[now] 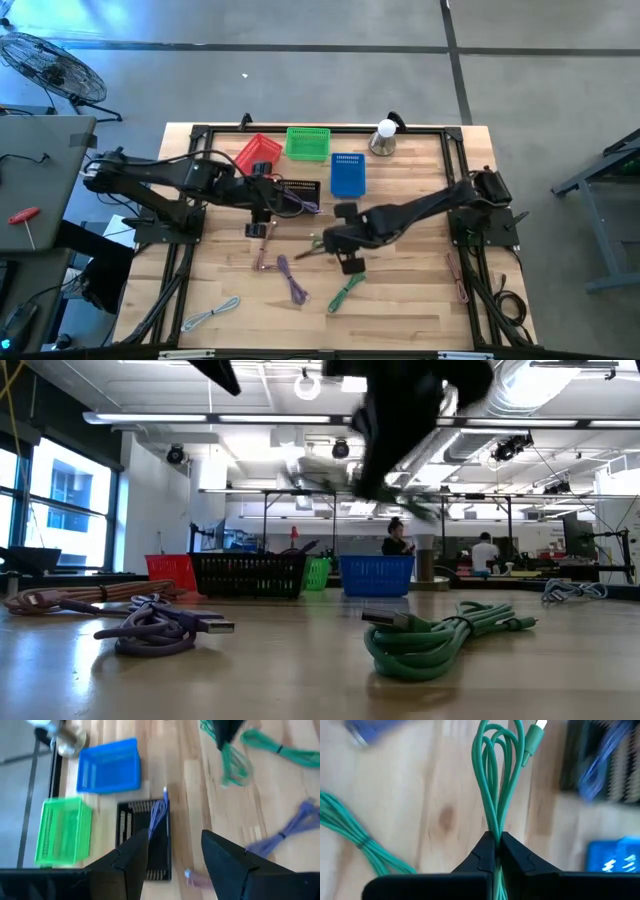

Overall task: Pick & Place USB Port
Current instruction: Put the green usb cable into the green bin

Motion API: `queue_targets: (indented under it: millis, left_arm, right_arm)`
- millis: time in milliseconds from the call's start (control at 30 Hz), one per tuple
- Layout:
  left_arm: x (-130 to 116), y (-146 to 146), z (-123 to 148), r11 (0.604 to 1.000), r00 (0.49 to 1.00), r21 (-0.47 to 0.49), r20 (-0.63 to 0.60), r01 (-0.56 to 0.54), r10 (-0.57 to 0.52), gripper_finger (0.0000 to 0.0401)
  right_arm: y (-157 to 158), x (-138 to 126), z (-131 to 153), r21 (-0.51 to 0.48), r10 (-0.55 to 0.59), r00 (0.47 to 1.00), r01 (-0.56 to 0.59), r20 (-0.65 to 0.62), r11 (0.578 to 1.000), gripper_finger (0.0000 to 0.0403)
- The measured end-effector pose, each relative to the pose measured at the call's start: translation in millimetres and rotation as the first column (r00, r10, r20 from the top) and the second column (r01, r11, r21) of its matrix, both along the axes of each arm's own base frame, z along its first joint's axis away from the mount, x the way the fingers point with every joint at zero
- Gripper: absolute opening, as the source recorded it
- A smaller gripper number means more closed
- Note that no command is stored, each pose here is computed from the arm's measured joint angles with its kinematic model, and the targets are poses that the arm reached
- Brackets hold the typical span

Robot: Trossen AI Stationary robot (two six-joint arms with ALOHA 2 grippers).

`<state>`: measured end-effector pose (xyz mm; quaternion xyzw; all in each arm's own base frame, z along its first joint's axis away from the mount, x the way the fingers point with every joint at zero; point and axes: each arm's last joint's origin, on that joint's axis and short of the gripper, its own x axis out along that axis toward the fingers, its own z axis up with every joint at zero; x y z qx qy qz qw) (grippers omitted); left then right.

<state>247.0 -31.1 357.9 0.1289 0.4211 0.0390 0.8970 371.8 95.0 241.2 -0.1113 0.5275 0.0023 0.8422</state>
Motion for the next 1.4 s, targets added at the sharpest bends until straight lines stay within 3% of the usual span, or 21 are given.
queue_targets:
  millis: [267, 400, 533, 700, 900, 1000, 1400]
  left_arm:
    - [18, -5, -33, 0.991, 0.981, -0.007, 0.144, 0.135, -0.132, 0.0177]
    - [22, -10, -43, 0.963, 0.923, -0.040, 0.298, 0.268, -0.244, 0.0177]
    - [22, -14, -45, 0.914, 0.816, -0.033, 0.465, 0.403, -0.343, 0.0177]
    - [22, -16, -44, 0.886, 0.692, 0.052, 0.605, 0.461, -0.395, 0.0177]
    - [23, -17, -39, 0.858, 0.612, 0.091, 0.664, 0.505, -0.430, 0.0177]
    - [23, -19, -36, 0.827, 0.561, 0.099, 0.689, 0.554, -0.458, 0.0177]
    - [23, -20, -32, 0.802, 0.516, 0.111, 0.712, 0.587, -0.476, 0.0177]
  right_arm:
    - [56, -8, 62, -0.184, 0.052, 0.978, -0.014, 0.200, 0.983, 0.0003]
    - [76, -20, 78, -0.255, 0.036, 0.954, 0.044, 0.298, 0.966, 0.0003]
    - [85, -42, 90, -0.285, -0.040, 0.907, 0.173, 0.419, 0.943, 0.0002]
    - [92, -54, 96, -0.237, -0.062, 0.838, 0.223, 0.542, 0.946, 0.0002]
    - [93, -44, 92, -0.210, 0.015, 0.765, 0.158, 0.643, 0.965, 0.0002]
    - [88, -40, 86, -0.218, 0.027, 0.757, 0.153, 0.652, 0.964, 0.0002]
    - [69, -31, 83, -0.175, 0.003, 0.755, 0.147, 0.656, 0.974, 0.0002]
